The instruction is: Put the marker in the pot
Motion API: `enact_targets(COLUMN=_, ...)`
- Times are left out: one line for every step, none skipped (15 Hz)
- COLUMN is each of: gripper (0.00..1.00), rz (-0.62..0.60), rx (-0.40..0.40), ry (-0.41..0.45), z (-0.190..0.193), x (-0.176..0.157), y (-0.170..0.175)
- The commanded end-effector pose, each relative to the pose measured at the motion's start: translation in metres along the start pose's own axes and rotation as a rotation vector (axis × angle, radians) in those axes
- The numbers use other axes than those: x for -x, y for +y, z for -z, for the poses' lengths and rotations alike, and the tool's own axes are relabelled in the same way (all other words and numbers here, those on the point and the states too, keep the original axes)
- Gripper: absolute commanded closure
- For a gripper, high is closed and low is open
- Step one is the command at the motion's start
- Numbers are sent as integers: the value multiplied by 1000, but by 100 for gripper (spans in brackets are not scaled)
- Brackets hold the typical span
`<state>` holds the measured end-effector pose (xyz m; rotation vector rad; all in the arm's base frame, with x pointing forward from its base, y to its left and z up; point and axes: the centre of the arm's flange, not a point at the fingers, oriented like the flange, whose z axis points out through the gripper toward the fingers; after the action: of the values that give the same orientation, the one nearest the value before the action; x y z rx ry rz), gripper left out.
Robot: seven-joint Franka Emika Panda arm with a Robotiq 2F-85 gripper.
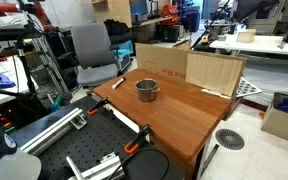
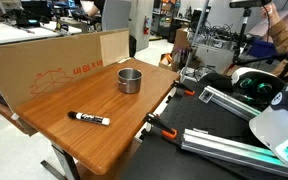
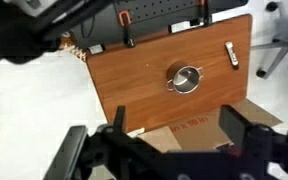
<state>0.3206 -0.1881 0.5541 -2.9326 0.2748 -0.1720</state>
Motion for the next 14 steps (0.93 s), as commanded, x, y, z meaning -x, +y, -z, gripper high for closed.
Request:
enact_targets(gripper=0, rz=0, rx=0, ry=0, z=0, x=0, y=0)
enact_targets(gripper=0, rz=1, rx=3, ry=-4, z=-1, x=-1, y=-1)
enact_targets(gripper=0, rz=3, rx=4, ry=-10, z=-3, x=-2, y=-3)
enact_targets(gripper=0, rz=8, rx=4, ry=-19, z=-6, x=-4, y=-5)
enact_targets(gripper=0, rz=12, rx=5, ry=-25, z=-9, x=-5, y=-8)
enact_targets(gripper=0, rz=21, rx=4, ry=-32, z=-13, x=-6, y=-11)
enact_targets(gripper=0, rz=24, rx=8, ry=-40, z=-17, x=-7, y=-14)
enact_targets(gripper=0, rz=31, rx=15, ry=-50, z=-22, x=-8, y=-18)
enact_targets(gripper=0, rz=38, rx=20, ry=-63, z=-28, x=-11, y=-24)
enact_targets(gripper=0, rz=45, rx=25, ry=-76, z=-34, x=-13, y=-28)
enact_targets(gripper=0, rz=57, rx=34, ry=-95, z=-42, x=-17, y=-37)
enact_targets(gripper=0, rz=66, rx=37, ry=-110, z=-51, x=-21, y=-43)
enact_targets(gripper=0, rz=76, rx=46, ry=-125, z=-60, x=-27, y=-53)
enact_targets(gripper=0, rz=82, rx=51, ry=-140, z=-70, x=-32, y=-61)
